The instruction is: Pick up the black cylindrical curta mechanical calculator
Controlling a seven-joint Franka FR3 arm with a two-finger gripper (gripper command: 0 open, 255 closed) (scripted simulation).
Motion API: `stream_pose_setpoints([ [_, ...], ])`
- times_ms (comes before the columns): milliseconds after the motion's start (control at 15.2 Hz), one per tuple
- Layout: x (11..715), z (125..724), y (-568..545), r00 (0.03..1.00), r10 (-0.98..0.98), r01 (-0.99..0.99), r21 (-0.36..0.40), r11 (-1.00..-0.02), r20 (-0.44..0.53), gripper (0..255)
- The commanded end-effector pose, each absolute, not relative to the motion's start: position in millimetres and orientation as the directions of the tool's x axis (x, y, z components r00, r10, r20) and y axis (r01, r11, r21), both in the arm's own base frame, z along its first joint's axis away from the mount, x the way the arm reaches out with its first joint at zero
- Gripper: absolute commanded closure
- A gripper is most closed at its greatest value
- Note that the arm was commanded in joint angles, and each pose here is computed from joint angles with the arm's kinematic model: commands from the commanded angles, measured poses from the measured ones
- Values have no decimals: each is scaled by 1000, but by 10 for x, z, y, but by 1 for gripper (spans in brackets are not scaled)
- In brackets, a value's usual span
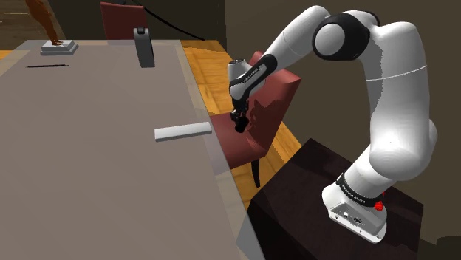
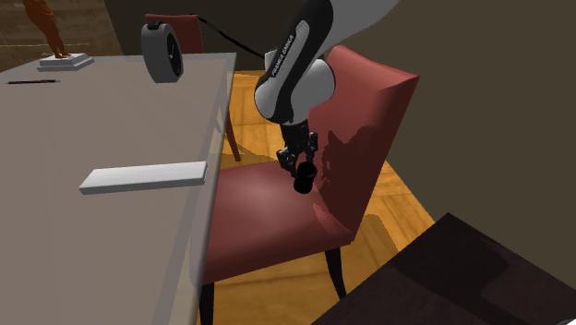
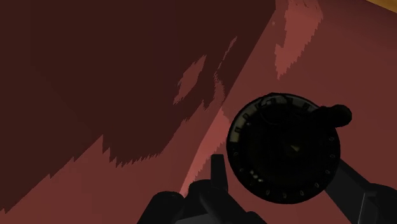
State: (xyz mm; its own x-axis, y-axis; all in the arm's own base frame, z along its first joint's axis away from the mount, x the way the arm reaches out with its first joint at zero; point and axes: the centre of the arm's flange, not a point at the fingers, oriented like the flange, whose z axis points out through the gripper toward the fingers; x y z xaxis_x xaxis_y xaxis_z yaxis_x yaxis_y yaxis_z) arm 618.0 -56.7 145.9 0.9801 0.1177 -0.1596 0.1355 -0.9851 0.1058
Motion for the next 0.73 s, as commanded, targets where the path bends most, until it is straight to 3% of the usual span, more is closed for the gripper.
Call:
stream_pose_setpoints([
  [0, 6179, 1557, -591, 980, 113, 132, 108, -985, -161, 255],
  [660, 6179, 2085, -591, 980, 113, 132, 108, -985, -161, 255],
])
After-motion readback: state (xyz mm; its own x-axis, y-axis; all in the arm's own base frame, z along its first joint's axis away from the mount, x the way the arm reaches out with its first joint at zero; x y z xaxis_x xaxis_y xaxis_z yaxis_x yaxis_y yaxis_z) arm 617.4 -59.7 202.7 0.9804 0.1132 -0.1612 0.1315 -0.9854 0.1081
